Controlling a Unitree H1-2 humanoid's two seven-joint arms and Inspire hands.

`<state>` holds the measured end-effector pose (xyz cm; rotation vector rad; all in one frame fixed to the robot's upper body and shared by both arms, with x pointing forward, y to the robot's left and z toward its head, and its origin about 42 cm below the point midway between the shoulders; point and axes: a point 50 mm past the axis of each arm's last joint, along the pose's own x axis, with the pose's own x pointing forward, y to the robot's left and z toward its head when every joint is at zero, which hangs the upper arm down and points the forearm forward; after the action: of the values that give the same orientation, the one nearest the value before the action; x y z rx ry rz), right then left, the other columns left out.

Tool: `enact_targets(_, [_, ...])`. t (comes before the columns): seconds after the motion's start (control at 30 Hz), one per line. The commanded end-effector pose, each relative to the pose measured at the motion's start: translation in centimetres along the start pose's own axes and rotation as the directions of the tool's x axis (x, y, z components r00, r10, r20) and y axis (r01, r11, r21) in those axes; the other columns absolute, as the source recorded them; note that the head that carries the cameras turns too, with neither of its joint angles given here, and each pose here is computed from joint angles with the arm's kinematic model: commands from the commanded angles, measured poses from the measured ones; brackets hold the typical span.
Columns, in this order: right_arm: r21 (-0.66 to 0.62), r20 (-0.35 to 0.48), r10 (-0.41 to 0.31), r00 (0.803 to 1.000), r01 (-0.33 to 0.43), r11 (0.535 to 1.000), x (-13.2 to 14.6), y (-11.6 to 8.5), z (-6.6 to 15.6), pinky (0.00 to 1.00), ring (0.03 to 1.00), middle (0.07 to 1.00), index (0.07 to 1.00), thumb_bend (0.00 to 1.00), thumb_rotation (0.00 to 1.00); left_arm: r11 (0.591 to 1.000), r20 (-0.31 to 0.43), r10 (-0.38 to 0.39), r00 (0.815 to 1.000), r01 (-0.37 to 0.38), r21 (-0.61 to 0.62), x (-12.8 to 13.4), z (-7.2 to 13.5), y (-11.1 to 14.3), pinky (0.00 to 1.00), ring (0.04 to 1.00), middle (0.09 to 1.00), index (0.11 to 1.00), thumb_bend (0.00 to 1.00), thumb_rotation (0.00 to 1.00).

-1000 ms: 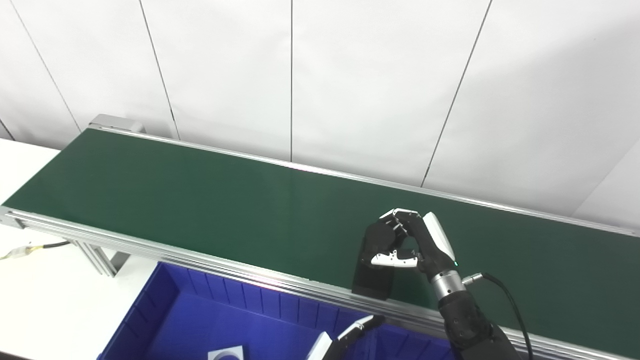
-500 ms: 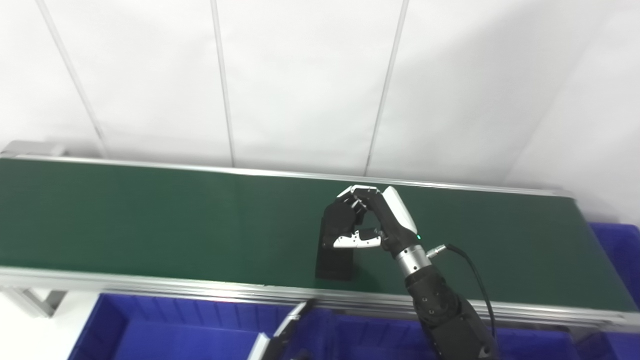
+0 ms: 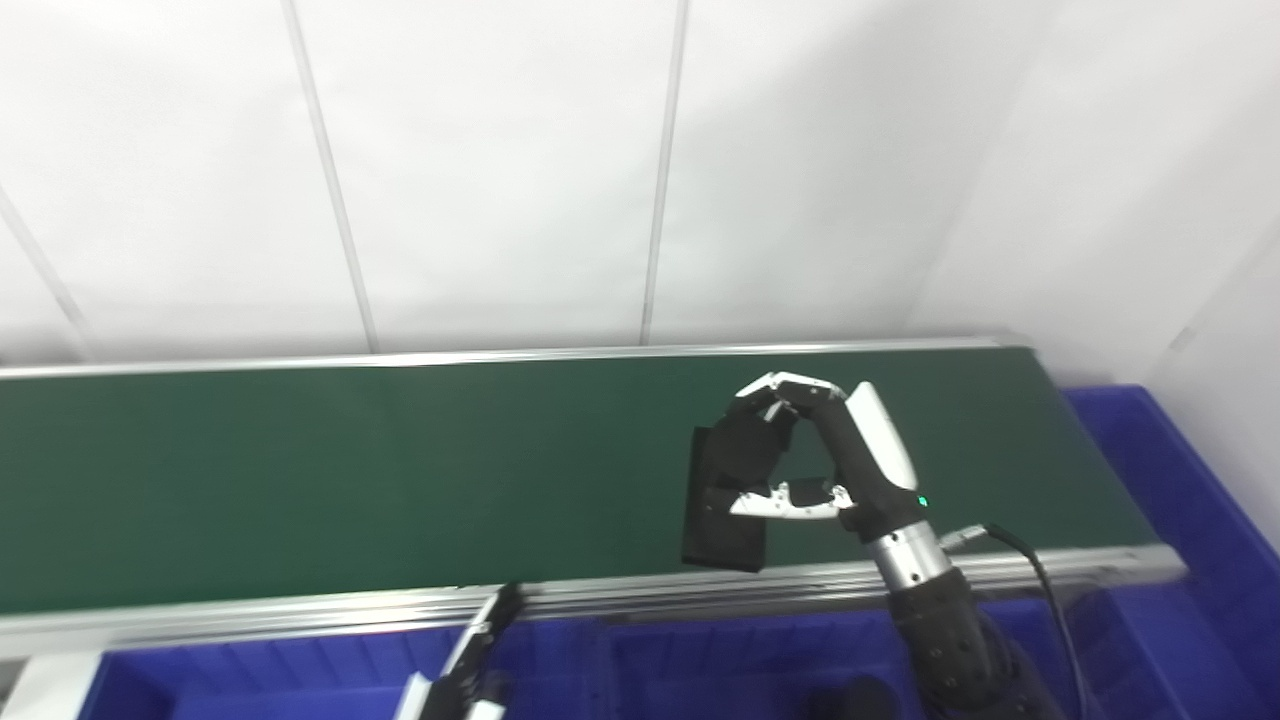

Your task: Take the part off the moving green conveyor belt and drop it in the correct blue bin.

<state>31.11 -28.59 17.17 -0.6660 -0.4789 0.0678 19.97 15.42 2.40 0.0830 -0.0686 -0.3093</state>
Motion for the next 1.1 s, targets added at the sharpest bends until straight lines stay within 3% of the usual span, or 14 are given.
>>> enact_targets(0.0, [-0.019,0.014,-0.049,0.999,0.050,0.999,0.3,-2.5,1.2,0.27,0.322,0.414,0.509,0.52,0.00,1.000,0.089,-0.012,0.996,0.013,-0.003,1.0,1.6,0.8,0.94,0.931,0.927,0.937,0.60,1.00])
enact_targets(0.2, [-0.058,-0.088,-0.075,0.993,0.070,0.996,-3.6,-5.7,1.7,0.27,0.325,0.421,0.518,0.52,0.00,1.000,0.164,-0.004,0.986,0.008,-0.019,1.8,3.6,1.7,0.87,0.895,0.907,0.907,0.64,1.00])
enact_targets(0.4, [-0.115,-0.217,-0.093,0.972,0.069,0.991,-7.6,-7.8,2.3,0.30,0.358,0.430,0.516,0.52,0.00,1.000,0.214,0.017,0.977,-0.012,-0.025,2.1,5.0,1.9,0.82,0.868,0.879,0.897,0.57,1.00])
enact_targets(0.6, [-0.102,-0.365,-0.146,0.920,0.116,0.988,-10.1,-9.0,2.4,0.27,0.320,0.414,0.521,0.52,0.00,0.997,0.221,0.010,0.975,0.008,-0.079,2.4,5.0,2.9,0.86,0.890,0.889,0.906,0.58,1.00])
enact_targets(0.9, [-0.172,-0.460,-0.169,0.871,0.099,0.980,-12.0,-9.9,0.5,0.26,0.319,0.416,0.521,0.52,0.00,0.994,0.163,0.025,0.986,-0.008,-0.105,2.4,3.1,4.4,0.93,0.915,0.903,0.906,0.71,1.00])
enact_targets(1.07, [-0.226,-0.551,-0.197,0.811,0.083,0.971,-13.0,-10.0,-1.5,0.25,0.315,0.415,0.521,0.52,0.00,0.992,0.133,0.019,0.991,-0.003,-0.126,2.4,2.0,4.7,0.95,0.919,0.899,0.916,0.74,1.00])
